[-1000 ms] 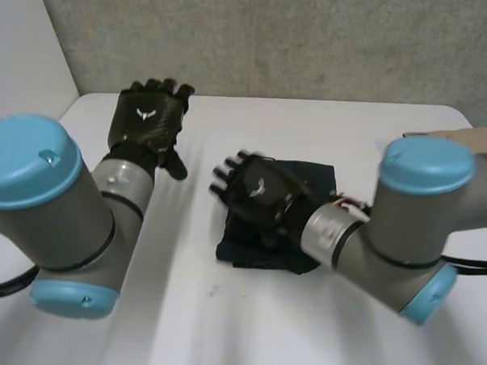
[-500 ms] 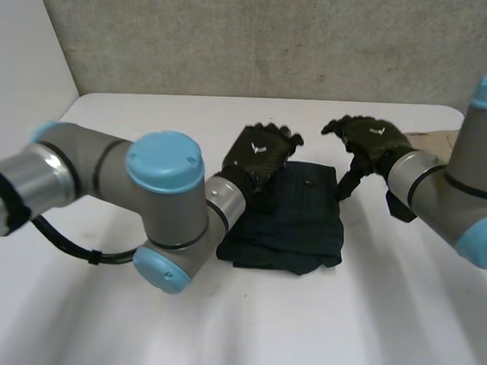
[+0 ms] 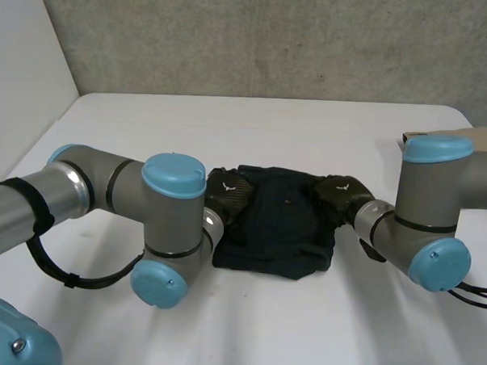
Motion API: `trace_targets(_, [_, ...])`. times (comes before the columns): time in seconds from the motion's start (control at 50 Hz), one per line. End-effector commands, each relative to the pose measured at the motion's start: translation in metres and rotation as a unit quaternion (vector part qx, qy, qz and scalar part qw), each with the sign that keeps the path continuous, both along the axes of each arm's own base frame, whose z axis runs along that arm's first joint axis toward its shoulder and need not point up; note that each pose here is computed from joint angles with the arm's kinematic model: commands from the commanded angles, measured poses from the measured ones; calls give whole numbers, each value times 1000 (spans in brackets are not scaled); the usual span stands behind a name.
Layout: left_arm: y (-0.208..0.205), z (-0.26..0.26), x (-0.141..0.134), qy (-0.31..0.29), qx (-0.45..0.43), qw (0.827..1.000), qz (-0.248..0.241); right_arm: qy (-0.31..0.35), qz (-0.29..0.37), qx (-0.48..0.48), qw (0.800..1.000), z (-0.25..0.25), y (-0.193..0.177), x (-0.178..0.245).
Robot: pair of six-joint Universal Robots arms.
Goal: Fold the laundry.
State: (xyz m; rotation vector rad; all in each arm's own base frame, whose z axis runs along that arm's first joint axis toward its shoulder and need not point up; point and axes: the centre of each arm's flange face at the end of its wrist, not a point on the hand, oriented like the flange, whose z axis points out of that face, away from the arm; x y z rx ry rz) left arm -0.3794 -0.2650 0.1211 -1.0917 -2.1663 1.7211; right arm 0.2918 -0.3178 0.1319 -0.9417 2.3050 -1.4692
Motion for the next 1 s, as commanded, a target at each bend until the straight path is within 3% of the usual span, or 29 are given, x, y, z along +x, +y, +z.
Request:
trace_targets(0.02, [-2,-2,3,-16,-9,1000,11,32,11,-13,999,-7,-2,-3])
trace_targets(0.14, [0,33,4,13,-37,999,9,14,7,-57,998,31,0,-3])
trace_targets(0.26, [12,103,10,72,-97,993,-2,-6,-8,-116,993,68,13,-9])
trace_targets(0.38, [42,158,16,139,-100,983,-71,-13,-37,-157,987,95,44,-22])
trace_targets(0.52, [62,186,41,170,-21,977,-129,-6,18,-119,993,65,101,-7])
trace_targets(0.66, [61,186,54,188,44,971,-139,-16,54,-118,991,34,126,9])
trace_targets(1.0, [66,179,57,181,57,972,-136,20,54,-153,986,-21,106,32])
